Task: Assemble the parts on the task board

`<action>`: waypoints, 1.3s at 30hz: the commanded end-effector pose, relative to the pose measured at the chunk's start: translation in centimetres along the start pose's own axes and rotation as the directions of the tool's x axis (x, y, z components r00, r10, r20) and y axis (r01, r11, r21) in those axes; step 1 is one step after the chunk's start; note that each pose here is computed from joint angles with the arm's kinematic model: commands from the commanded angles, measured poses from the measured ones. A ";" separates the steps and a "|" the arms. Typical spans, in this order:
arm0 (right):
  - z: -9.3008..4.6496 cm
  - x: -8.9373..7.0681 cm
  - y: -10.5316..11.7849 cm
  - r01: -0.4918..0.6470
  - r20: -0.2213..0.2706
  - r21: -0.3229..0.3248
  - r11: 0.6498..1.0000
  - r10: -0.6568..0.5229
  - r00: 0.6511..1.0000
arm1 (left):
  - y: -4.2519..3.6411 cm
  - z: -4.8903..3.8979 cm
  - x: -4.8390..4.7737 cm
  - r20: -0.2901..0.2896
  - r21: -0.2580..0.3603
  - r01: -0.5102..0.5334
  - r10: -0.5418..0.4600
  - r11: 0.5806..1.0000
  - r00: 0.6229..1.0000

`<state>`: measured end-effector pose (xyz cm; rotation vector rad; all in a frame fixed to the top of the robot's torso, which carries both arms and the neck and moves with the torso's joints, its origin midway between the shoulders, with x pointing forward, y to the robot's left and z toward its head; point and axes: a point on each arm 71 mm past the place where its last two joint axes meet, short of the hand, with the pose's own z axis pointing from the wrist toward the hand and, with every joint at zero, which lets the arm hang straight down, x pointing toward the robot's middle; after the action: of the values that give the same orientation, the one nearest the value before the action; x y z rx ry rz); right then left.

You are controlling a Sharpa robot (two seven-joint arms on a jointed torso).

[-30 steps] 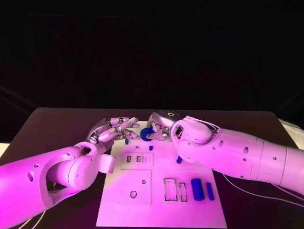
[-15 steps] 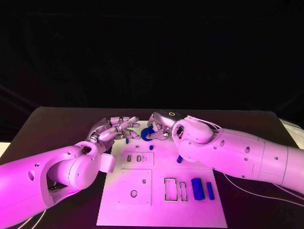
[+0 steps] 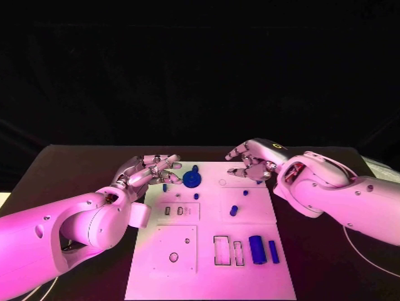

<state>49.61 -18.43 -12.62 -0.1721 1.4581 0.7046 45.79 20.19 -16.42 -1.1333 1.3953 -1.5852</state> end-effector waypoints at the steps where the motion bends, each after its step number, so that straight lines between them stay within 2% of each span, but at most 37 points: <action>1: -1.2 -1.1 -0.2 -0.147 0.034 -0.113 0.983 0.152 0.988 | -0.08 0.11 -0.13 -0.014 0.012 0.006 -0.006 1.000 1.000; 4: -2.5 -1.5 -2.1 -0.161 0.020 -0.089 0.983 0.163 0.986 | 0.01 0.19 -0.44 -0.007 0.013 0.003 -0.003 1.000 1.000; 9: -4.3 -1.4 -4.9 -0.161 -0.007 -0.033 0.986 0.161 0.987 | 0.21 0.29 -0.71 -0.001 0.011 0.002 -0.002 1.000 1.000; 15: -5.3 -1.0 -8.1 -0.133 -0.019 0.039 0.990 0.134 0.991 | 0.40 0.33 -0.77 -0.002 0.009 0.002 -0.002 1.000 1.000; 20: -5.2 -0.1 -9.3 -0.123 -0.033 0.069 0.990 0.125 0.992 | 0.48 0.32 -0.80 -0.002 0.007 0.003 -0.003 1.000 1.000; 32: -3.7 2.4 -10.4 -0.099 -0.068 0.104 0.990 0.106 0.992 | 0.62 0.32 -0.84 -0.003 0.004 0.004 -0.004 1.000 1.000; 39: -3.0 3.0 -10.7 -0.091 -0.055 0.132 0.987 0.099 0.994 | 0.67 0.34 -0.81 -0.005 0.003 0.005 -0.005 1.000 1.000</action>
<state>52.58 -27.32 -19.00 -0.0198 1.5714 0.7012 46.44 20.99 -17.31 -1.1466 1.3931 -1.5605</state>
